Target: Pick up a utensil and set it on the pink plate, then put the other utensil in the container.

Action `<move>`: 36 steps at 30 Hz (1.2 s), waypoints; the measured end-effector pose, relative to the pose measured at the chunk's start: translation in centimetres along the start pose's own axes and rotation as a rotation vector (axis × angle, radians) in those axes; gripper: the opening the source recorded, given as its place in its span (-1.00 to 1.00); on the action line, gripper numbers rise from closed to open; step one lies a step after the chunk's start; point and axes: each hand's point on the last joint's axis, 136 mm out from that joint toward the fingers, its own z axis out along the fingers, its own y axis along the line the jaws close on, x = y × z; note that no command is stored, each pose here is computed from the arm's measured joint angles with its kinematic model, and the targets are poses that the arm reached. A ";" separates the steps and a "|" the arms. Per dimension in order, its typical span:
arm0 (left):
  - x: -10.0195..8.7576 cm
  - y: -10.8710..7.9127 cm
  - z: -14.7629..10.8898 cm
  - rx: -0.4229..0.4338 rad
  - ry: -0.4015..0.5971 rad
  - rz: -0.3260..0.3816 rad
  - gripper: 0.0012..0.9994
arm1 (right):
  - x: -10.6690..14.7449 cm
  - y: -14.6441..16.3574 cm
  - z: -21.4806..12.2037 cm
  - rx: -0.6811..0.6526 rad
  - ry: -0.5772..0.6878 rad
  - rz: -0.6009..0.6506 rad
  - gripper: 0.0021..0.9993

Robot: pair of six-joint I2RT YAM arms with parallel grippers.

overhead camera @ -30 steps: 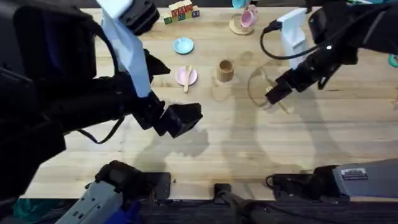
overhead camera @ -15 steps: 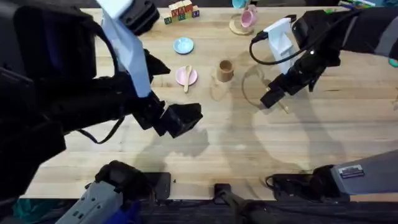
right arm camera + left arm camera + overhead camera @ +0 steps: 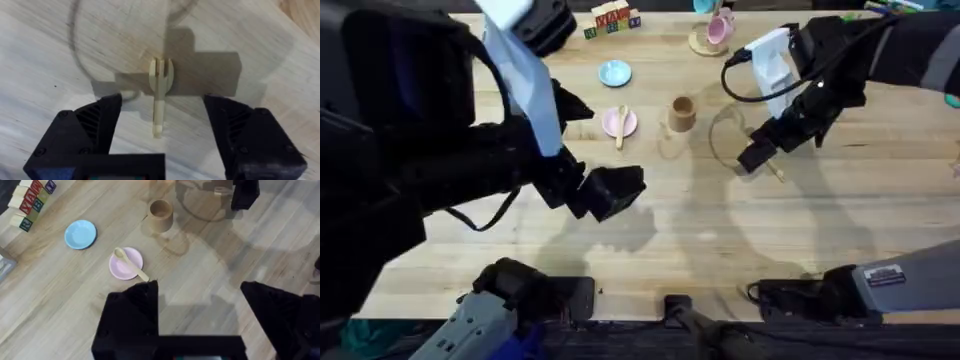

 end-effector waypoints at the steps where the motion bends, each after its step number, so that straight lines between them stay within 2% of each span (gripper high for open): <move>1: 0.0 0.0 0.0 0.000 0.000 0.000 0.99 | 0.0 0.0 0.0 0.002 0.001 0.000 0.99; 7: 0.0 0.0 0.0 0.000 0.000 0.000 0.99 | 0.2 0.0 0.2 0.008 -0.001 -0.001 0.99; 10: 0.0 0.0 0.0 0.000 -0.001 0.000 0.99 | 0.3 -0.1 0.2 0.012 -0.001 -0.001 0.84; 17: 0.0 0.0 0.0 0.000 0.000 0.000 0.99 | 0.3 -0.1 0.2 0.015 0.001 0.013 -0.06; 21: 0.0 0.0 0.0 0.000 0.000 0.000 0.99 | 0.3 -0.1 0.2 0.015 0.001 0.016 -0.17; 22: 0.0 0.0 0.0 0.000 0.000 0.000 0.99 | 0.3 -0.1 0.2 0.013 0.001 0.017 -0.34; 24: 0.0 0.0 0.0 0.000 0.000 0.000 0.99 | 0.4 0.1 0.2 0.002 0.004 0.023 -0.85; 25: 0.0 0.0 0.0 0.000 0.000 0.000 0.99 | 0.3 0.1 0.1 0.003 -0.002 0.023 -0.91; 36: 0.0 0.0 0.0 0.000 0.000 0.000 0.99 | 0.3 0.1 0.0 0.000 -0.004 0.023 -0.94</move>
